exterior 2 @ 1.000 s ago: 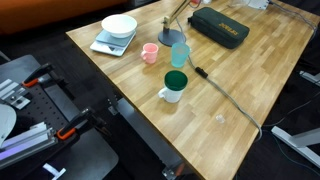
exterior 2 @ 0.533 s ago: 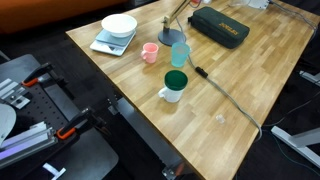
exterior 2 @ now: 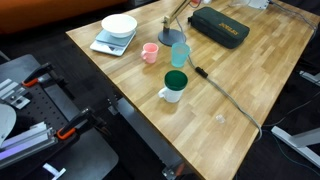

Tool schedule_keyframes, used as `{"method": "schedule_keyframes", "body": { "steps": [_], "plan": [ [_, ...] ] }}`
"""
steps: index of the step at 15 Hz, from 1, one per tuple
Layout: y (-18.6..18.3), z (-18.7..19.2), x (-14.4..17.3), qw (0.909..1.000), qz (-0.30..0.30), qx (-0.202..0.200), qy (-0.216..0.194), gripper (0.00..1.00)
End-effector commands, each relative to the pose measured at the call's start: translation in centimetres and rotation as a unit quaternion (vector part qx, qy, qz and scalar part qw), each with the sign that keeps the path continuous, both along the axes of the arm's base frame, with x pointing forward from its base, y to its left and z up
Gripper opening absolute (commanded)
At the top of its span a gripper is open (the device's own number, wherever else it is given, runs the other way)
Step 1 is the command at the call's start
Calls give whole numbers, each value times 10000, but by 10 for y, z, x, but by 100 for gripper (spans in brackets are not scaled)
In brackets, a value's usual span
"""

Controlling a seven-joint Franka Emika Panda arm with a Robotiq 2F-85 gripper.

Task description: Pick up the white cup and pour its contents into the basin

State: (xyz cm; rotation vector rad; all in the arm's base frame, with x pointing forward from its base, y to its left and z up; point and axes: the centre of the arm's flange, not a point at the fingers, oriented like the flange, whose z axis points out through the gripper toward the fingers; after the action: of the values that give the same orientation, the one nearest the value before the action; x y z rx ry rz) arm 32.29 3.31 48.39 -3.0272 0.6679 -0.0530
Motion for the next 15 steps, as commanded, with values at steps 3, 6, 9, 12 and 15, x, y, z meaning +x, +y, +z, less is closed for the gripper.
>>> {"method": "schedule_keyframes", "body": {
  "steps": [3,6,9,12,15],
  "plan": [
    [-69,-8,-14,9923,-988,-745,-65,100],
    [-112,-5,-31,9857,-1257,-1123,-37,100],
    [-120,-4,-32,9860,-1346,-980,44,100],
    [-122,-4,-36,9858,-1374,-970,16,100],
    [-121,-4,-36,9858,-1370,-974,16,100]
  ]
}}
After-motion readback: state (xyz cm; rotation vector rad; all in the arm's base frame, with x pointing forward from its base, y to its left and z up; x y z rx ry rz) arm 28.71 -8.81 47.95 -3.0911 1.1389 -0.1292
